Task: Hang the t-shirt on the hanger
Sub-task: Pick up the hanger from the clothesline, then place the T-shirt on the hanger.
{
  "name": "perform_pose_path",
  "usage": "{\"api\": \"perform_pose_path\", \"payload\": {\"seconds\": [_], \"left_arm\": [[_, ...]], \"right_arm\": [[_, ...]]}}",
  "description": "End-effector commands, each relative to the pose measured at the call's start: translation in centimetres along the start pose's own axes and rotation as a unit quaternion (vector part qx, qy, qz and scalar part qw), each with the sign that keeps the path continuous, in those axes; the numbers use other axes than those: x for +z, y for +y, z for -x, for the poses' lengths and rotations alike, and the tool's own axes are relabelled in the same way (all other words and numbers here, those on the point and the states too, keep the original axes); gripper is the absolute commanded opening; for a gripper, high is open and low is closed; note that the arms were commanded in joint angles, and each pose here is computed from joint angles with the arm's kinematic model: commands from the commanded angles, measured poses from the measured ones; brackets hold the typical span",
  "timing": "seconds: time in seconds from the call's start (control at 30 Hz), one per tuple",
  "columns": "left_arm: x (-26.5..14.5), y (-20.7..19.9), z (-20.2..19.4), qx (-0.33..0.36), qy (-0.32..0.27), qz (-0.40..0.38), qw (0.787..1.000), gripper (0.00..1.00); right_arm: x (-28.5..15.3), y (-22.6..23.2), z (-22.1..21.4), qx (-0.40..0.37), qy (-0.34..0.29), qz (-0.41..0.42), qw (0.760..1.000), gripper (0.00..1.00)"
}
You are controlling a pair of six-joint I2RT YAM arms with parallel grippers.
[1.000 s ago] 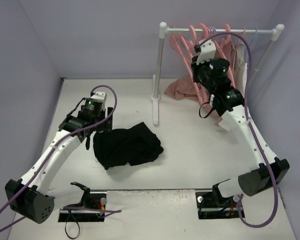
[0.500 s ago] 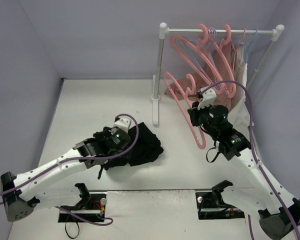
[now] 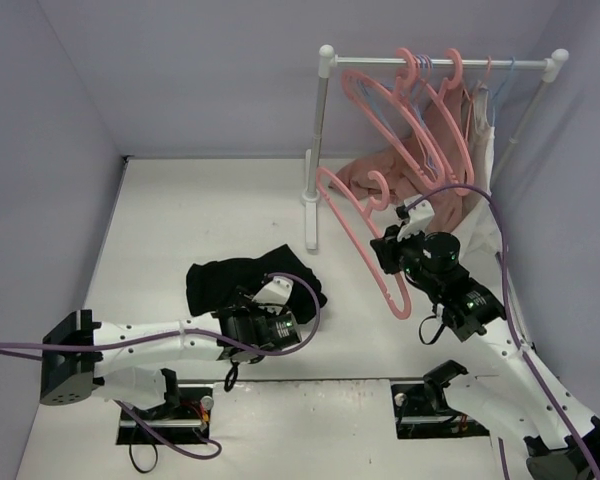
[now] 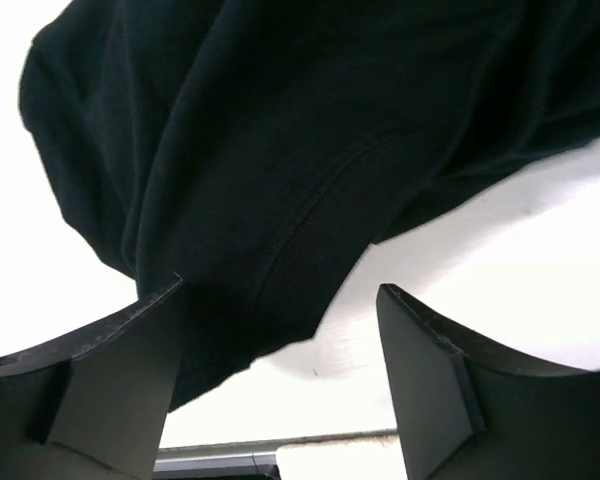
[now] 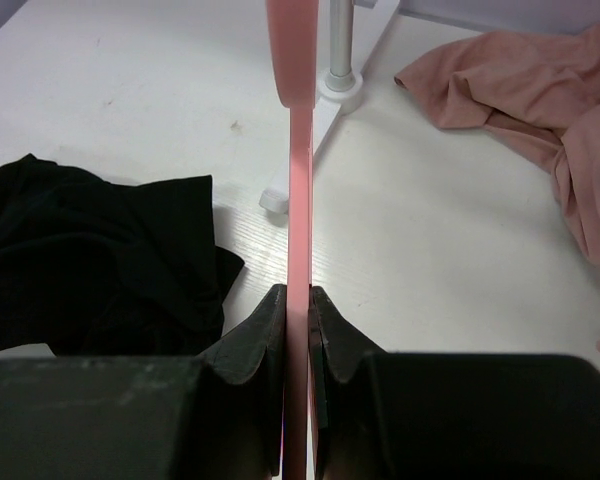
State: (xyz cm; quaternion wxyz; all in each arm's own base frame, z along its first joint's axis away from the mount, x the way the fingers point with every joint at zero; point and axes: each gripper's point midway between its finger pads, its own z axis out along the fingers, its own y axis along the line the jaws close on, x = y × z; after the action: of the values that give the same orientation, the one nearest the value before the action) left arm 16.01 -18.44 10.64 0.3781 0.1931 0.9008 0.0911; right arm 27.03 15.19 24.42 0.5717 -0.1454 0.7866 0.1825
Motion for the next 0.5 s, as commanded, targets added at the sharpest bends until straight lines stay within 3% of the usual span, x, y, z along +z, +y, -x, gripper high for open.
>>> {"api": "perform_pose_path", "payload": {"seconds": [0.0, 0.1, 0.4, 0.47], "left_arm": [[0.4, 1.7, 0.4, -0.005, -0.014, 0.063, 0.998, 0.67], [0.6, 2.4, 0.5, -0.008, -0.015, 0.098, 0.995, 0.56], [0.6, 2.6, 1.6, 0.000, -0.032, 0.111, 0.993, 0.42], [0.4, 3.1, 2.1, 0.002, -0.038, 0.112, 0.993, 0.31]], "right_arm": [[-0.8, 1.0, 3.3, 0.006, -0.066, 0.023, 0.998, 0.00], [-1.0, 1.1, 3.1, 0.005, -0.068, 0.025, 0.997, 0.00], [-1.3, 1.3, 3.1, 0.007, -0.070, 0.032, 0.997, 0.01], [-1.4, 1.5, 3.1, 0.006, -0.071, 0.036, 0.997, 0.01]]}}
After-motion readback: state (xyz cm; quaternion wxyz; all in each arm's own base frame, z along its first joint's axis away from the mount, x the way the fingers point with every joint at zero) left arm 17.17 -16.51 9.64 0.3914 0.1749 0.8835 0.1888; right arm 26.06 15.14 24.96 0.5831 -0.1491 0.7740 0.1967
